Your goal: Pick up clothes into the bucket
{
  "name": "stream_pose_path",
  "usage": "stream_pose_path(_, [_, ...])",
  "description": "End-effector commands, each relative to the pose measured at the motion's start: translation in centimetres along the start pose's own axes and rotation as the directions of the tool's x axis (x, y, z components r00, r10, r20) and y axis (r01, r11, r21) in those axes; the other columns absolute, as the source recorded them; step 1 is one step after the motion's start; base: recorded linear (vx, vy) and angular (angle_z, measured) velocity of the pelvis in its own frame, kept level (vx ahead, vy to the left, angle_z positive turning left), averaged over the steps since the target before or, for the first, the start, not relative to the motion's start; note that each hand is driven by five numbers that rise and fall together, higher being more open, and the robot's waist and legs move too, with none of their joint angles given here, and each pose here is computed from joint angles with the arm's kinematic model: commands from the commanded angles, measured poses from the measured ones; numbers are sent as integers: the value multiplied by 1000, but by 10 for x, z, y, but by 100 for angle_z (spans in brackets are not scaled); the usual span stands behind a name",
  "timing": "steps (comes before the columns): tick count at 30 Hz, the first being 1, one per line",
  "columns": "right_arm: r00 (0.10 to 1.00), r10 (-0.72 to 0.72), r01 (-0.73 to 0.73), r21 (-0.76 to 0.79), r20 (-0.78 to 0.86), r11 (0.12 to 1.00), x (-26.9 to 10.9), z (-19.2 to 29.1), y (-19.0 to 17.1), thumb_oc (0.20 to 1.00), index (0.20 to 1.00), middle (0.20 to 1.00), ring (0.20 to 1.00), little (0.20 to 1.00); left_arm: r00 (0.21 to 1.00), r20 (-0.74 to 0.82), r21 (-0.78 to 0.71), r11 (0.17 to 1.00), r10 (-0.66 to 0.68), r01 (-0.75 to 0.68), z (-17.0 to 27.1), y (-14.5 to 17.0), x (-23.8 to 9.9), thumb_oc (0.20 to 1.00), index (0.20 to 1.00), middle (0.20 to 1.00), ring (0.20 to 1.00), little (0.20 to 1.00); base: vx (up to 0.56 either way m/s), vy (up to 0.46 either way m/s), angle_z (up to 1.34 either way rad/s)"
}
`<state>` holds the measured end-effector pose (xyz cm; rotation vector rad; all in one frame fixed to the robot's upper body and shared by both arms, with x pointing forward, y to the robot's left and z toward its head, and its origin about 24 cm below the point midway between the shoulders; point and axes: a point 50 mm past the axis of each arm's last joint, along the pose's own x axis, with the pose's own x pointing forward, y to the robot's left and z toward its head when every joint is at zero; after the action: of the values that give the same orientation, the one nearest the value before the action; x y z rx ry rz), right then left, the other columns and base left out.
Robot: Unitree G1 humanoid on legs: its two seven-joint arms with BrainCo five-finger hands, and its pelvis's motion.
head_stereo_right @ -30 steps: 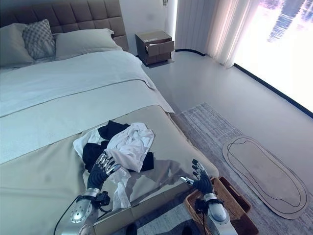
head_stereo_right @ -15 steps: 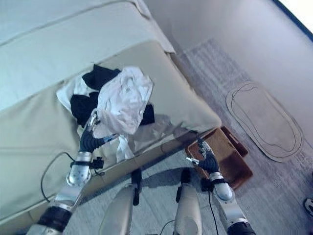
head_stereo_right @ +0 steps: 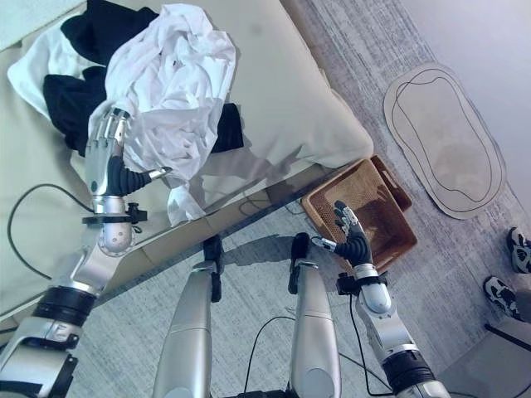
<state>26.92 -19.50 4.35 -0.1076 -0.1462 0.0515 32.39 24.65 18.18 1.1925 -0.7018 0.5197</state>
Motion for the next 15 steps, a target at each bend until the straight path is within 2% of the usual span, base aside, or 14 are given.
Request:
stream_pose_path(1, [995, 6, -8, 20, 98, 1000, -4, 14, -3, 1000, 1000, 1000, 1000, 1000, 998, 35, 153, 987, 45, -50, -8, 8, 16, 1000, 1000, 1000, 1000, 1000, 0, 0, 0])
stream_pose_path(7, [994, 22, -25, 23, 110, 999, -2, 17, -2, 1000, 1000, 1000, 1000, 1000, 1000, 21, 259, 966, 19, -23, -20, 10, 27, 1000, 1000, 1000, 1000, 1000, 0, 0, 0])
stream_pose_path(14, [992, 38, -40, 12, 120, 999, 3, 20, -2, 1000, 1000, 1000, 1000, 1000, 993, -25, 339, 934, -114, 116, -32, -1, 35, 1000, 1000, 1000, 1000, 1000, 2, 5, 0])
stream_pose_path(15, [992, 40, -42, 9, 120, 999, 4, 20, -2, 1000, 1000, 1000, 1000, 1000, 986, -43, 339, 926, -160, 165, -35, -6, 34, 674, 674, 674, 674, 674, 0, 0, 0])
